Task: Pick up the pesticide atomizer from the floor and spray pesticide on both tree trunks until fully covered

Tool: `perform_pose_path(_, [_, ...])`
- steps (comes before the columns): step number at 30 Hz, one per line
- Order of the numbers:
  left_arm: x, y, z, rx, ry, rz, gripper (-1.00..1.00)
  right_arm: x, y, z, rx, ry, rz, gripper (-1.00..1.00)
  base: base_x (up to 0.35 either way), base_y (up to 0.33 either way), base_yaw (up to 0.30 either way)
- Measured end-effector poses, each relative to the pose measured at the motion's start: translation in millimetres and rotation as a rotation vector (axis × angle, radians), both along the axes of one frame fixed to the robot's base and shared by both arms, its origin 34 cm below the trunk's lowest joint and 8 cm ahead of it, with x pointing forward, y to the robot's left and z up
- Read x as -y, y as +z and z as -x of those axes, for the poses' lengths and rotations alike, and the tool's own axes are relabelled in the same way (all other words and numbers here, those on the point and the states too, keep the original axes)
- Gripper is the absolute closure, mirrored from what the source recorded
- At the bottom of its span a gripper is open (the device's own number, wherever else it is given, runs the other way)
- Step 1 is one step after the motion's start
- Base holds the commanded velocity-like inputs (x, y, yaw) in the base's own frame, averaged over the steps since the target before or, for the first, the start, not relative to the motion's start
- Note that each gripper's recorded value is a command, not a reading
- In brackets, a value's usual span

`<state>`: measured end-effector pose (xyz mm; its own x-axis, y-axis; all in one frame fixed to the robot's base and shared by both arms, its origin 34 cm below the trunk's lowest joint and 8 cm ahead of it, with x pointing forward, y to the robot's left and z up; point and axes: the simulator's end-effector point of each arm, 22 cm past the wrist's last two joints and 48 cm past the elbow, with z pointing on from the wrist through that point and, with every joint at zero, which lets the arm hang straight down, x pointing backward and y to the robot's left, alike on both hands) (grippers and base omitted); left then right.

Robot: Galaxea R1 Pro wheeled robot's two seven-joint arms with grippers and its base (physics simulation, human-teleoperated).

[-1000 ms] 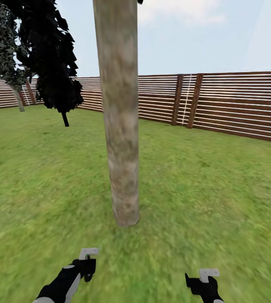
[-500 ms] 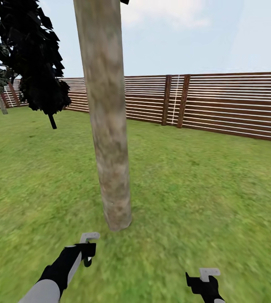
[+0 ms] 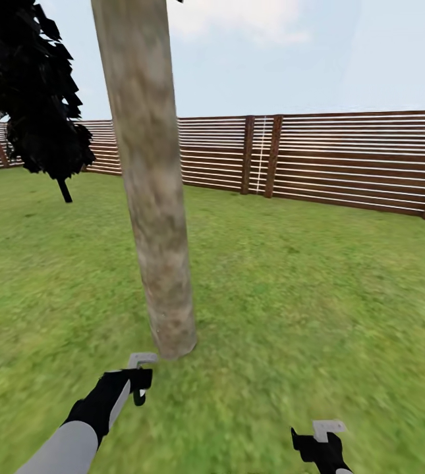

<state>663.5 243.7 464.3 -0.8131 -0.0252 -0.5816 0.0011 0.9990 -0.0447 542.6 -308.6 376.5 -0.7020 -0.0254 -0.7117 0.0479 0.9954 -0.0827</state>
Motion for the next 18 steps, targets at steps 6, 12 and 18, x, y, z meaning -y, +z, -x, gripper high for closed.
perform_pose_path(6, [2, -19, 13, -0.064, -0.002, 0.009, 1.0, 0, -13, 3, 0.0, 0.0, 0.0, -1.0, 0.0, 0.0, -0.3])
perform_pose_path(12, [4, -34, 20, -0.09, -0.006, 0.011, 1.0, 0, -26, 6, -0.001, 0.0, 0.0, -1.0, 0.0, 0.0, -0.236])
perform_pose_path(18, [-29, -47, 29, -0.102, 0.014, -0.025, 1.0, 0, -32, 7, 0.0, 0.0, 0.0, -1.0, 0.0, 0.0, -0.01])
